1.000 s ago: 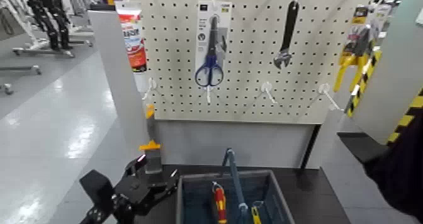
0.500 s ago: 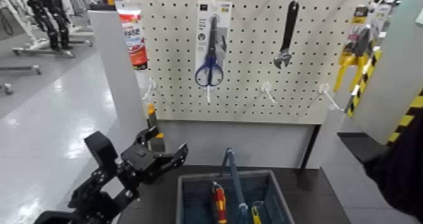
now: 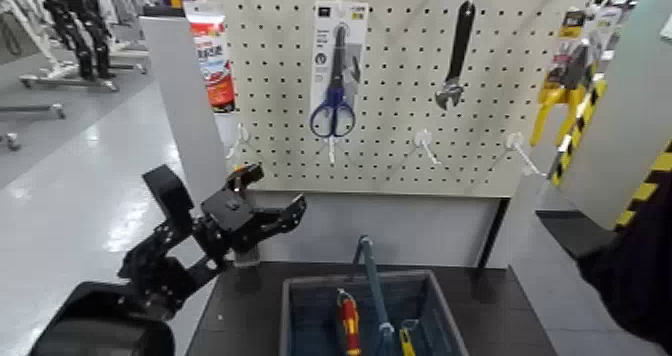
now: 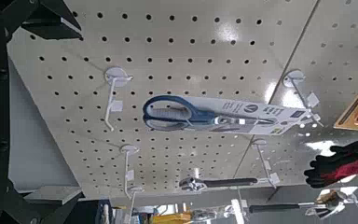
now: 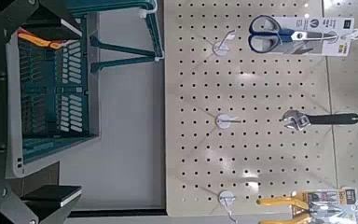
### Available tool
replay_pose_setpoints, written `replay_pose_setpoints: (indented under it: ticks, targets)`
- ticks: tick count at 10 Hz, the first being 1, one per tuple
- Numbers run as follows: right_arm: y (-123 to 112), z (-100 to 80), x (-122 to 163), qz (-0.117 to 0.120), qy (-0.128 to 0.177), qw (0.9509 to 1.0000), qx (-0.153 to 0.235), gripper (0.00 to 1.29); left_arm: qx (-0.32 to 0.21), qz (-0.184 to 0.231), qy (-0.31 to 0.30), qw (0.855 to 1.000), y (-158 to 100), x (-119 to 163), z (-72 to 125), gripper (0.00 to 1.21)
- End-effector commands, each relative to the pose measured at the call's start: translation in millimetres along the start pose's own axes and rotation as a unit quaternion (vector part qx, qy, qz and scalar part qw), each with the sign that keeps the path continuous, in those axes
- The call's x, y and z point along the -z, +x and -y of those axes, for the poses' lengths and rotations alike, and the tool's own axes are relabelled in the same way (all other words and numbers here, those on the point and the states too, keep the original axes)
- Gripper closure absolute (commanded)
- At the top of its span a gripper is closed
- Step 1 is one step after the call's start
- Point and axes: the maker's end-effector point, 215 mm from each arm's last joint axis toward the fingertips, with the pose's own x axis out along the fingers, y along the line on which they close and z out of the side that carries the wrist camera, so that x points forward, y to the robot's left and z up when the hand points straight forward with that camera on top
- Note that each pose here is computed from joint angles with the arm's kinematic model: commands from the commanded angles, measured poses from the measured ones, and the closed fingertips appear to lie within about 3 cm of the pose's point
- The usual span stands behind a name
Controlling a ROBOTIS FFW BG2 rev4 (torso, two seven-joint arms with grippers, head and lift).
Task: Put the blue scissors into the crate.
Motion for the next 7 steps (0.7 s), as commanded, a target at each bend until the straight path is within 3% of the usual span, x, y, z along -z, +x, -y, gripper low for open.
replay_pose_setpoints:
  ticks: [1, 7]
  targets:
    - [0.8, -1.2, -0.5, 0.001, 0.000, 1.0000, -0.002, 0.13, 0.025, 0.011, 0.019, 0.999, 22.7, -20.6, -7.2, 0.13]
    - [3.6, -6.4, -1.5, 0.002, 0.001, 1.0000, -0.009, 0.13, 0.069, 0.040, 0.060, 0.995, 76.8, -66.4, -12.6, 0.13]
